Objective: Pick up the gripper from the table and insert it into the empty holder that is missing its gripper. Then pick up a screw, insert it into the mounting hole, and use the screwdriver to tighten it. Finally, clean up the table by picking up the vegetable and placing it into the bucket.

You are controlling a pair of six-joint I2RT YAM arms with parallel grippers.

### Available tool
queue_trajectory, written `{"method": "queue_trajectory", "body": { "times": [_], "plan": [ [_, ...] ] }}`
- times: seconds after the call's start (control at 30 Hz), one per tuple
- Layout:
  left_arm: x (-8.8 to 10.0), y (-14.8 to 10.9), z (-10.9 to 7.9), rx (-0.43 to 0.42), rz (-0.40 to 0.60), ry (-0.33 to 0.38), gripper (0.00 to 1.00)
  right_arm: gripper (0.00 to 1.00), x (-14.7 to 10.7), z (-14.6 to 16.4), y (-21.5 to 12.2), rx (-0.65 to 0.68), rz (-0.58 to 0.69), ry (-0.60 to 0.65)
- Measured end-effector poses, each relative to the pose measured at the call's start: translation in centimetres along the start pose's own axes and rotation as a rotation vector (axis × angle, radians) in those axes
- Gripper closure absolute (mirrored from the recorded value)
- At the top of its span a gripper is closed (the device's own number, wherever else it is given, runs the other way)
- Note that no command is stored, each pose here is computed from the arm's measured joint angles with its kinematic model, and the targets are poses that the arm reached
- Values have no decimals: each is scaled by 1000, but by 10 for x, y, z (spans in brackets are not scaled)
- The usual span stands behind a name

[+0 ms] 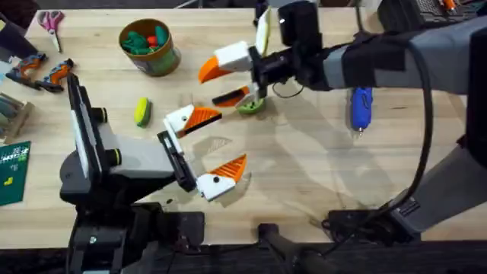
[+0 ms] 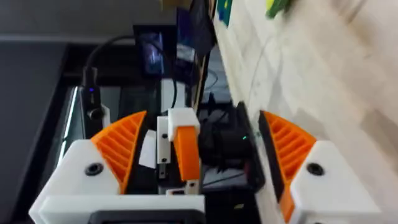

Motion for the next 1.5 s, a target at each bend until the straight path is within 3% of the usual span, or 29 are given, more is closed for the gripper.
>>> {"method": "queue_trajectory", "body": {
  "times": [0.13, 0.17, 0.33, 0.5, 0.6, 0.7, 0.93, 1.07, 1.3, 1.5],
  "plan": [
    [0, 0, -1, -5, 1, 0, 15, 10, 15, -10, -28, -35, -80, -40],
    [0, 0, -1, -5, 1, 0, 16, 10, 25, -24, -49, -96, -150, -43],
    [0, 0, -1, -5, 1, 0, 15, 9, 39, -47, -78, -231, -262, -80],
    [0, 0, -1, -5, 1, 0, 15, 9, 39, -73, -100, -385, -305, -61],
    [0, 0, -1, -5, 1, 0, 15, 9, 26, -89, -112, -514, -267, 8],
    [0, 0, -1, -5, 1, -1, 15, 9, 16, -86, -122, -627, -211, 9],
    [0, 0, -1, -5, 1, 0, 15, 9, 6, -26, -133, -825, -133, -183],
    [0, 0, -1, -5, 1, 0, 15, 8, -9, -8, -119, -929, -54, -266],
    [0, 0, -1, -5, 1, 0, 15, 8, -34, -14, -81, -1133, 148, -415],
    [0, 0, -1, -5, 1, 0, 16, 7, -37, -14, -72, -1221, 201, -499]
  ]
}}
Point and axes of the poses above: each hand's point on the last joint's axis, 136 mm out from that joint toward the fingers, its own y axis out along the fingers, its own z axis along the line the jaws close on, x = y × z, the point moved 3 cm from there along -y, back along the fingers, and after that the axes turned 11 degrees about -y, right-handed, at the moved point
